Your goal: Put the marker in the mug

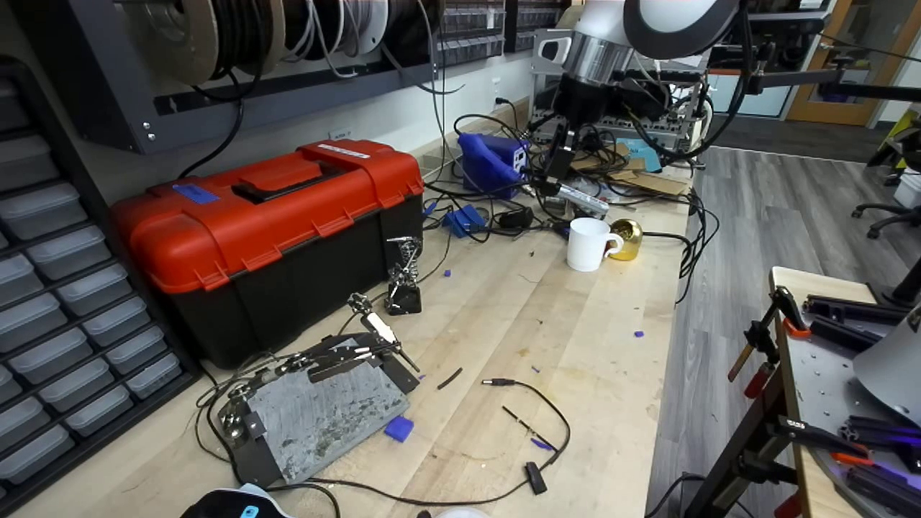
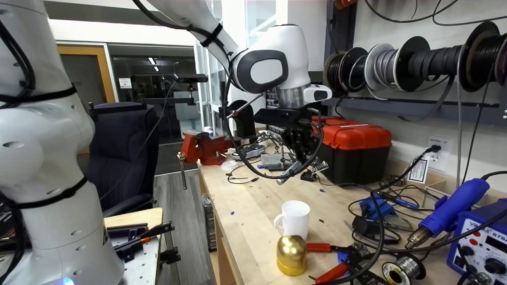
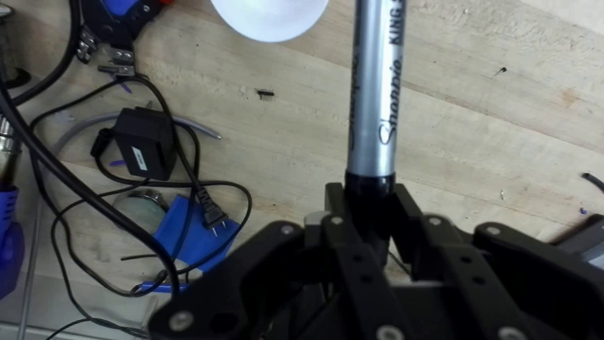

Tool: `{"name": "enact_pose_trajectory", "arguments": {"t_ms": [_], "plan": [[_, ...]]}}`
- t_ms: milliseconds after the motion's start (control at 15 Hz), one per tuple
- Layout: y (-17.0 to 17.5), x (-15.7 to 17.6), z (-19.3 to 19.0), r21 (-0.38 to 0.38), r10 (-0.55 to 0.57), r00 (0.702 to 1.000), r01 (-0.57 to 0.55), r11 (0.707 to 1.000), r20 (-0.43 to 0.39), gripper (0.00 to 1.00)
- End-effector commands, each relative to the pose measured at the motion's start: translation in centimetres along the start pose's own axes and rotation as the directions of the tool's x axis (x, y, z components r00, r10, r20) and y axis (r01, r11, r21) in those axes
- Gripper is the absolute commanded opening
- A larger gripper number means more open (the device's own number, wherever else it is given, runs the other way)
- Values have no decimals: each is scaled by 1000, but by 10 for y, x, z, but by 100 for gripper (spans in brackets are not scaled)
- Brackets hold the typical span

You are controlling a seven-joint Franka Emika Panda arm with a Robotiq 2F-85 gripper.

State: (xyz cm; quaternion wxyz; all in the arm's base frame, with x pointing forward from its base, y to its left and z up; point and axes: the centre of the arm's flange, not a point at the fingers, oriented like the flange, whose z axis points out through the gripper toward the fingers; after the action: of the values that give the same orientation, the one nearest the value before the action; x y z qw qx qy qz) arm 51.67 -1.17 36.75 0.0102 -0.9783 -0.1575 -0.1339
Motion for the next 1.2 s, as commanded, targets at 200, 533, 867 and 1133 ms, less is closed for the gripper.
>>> {"name": "enact_pose_trajectory", "arguments": {"t_ms": [200, 533, 867, 1133], "plan": [[28, -36, 5, -66, -6, 994, -1, 998, -106, 4], [29, -74, 23, -77, 50, 975, -69, 995, -218, 4], [18, -109, 31, -109, 103, 944, -144, 984, -314, 4], [3, -115, 28, -166, 88, 924, -160, 973, -372, 4]]}}
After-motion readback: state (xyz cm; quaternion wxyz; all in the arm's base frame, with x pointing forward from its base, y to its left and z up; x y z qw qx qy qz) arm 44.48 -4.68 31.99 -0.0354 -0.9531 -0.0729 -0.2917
